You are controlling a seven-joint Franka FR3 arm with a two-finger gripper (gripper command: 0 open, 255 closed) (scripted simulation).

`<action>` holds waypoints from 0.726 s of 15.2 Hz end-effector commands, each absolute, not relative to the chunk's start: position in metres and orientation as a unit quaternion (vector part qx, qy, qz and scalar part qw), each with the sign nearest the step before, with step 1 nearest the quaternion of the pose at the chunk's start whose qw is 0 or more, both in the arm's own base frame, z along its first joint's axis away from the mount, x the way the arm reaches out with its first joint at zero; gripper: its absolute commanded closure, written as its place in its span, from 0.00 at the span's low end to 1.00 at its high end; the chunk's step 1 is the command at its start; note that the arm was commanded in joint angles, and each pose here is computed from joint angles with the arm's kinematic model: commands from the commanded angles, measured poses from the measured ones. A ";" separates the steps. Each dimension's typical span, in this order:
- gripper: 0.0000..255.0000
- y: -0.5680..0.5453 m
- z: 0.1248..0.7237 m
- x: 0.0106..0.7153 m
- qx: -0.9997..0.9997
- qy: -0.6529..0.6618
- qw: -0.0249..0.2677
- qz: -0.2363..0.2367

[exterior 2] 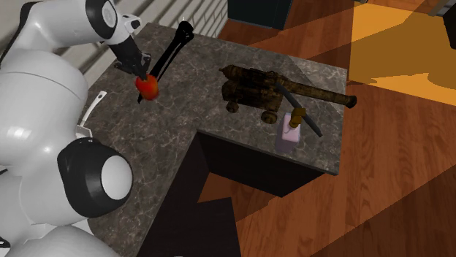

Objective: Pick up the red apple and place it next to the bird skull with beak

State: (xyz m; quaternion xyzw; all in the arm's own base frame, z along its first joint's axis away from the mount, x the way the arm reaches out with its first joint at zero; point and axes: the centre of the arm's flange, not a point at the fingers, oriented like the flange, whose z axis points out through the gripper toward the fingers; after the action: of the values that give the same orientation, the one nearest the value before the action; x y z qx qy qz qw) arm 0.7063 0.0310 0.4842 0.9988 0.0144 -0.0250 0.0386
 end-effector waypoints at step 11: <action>1.00 0.031 0.422 0.706 0.999 0.014 0.039 -0.025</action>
State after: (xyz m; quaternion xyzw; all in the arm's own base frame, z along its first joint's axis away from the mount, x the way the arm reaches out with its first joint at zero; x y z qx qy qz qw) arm 0.7074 0.0316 0.4265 0.9988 0.0144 -0.0250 0.0386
